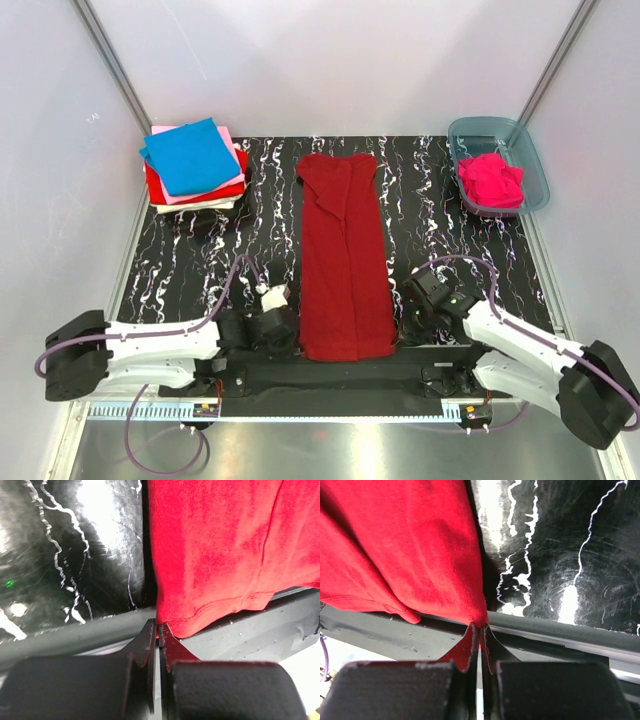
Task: Fold and stack the t-shirts
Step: Fold the tshirt
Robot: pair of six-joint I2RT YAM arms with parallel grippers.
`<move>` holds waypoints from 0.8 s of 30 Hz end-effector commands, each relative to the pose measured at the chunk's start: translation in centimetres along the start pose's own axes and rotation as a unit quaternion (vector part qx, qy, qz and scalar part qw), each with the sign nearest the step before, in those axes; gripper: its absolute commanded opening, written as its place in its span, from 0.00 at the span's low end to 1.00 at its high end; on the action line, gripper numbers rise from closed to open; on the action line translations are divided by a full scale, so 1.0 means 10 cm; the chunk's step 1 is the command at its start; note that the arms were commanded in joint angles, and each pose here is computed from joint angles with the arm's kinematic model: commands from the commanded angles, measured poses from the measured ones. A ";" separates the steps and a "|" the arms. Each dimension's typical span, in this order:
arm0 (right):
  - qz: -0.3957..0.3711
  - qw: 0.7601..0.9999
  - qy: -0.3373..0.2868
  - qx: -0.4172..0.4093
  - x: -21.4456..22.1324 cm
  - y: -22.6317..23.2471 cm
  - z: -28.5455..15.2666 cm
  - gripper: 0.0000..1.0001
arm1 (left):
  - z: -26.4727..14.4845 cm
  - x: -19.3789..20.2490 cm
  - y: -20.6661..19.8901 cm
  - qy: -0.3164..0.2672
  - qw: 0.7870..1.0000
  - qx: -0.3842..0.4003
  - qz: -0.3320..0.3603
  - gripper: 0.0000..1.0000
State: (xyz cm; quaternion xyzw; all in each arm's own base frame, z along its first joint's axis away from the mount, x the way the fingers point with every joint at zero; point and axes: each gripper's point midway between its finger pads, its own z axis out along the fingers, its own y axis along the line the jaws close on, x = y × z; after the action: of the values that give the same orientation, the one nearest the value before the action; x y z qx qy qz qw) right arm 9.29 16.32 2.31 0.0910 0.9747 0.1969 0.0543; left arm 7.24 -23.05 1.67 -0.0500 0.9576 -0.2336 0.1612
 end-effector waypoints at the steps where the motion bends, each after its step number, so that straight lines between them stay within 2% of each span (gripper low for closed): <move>1: -0.007 0.999 -0.030 -0.030 -0.14 0.23 -0.16 0.00 | -0.17 -0.20 -0.22 -0.036 0.999 0.021 -0.013 0.00; 5: -0.020 0.995 -0.074 -0.066 -0.39 0.57 -0.45 0.00 | -0.39 -0.40 -0.44 -0.064 0.997 0.030 -0.004 0.00; 10: -0.053 0.991 -0.115 -0.048 -0.74 0.81 -0.68 0.00 | -0.59 -0.71 -0.53 -0.092 0.996 0.013 0.018 0.00; 14: -0.064 0.987 -0.140 -0.047 -1.04 1.02 -0.83 0.00 | -0.71 -1.03 -0.61 -0.112 0.994 0.013 0.010 0.00; 20: -0.050 0.983 -0.170 -0.050 -1.61 1.05 -1.00 0.00 | -0.80 -1.53 -0.74 -0.134 0.991 0.022 0.019 0.00; 24: -0.055 0.982 -0.176 -0.041 -1.90 1.07 -1.03 0.00 | -0.70 -1.82 -0.76 -0.130 0.990 -0.006 0.048 0.00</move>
State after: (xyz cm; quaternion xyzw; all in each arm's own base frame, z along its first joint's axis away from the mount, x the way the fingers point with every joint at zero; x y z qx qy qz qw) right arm 25.88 18.41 15.64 0.0965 0.9480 0.2132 0.2156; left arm 20.06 -22.75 14.62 -0.0827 0.9332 -0.2096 0.2801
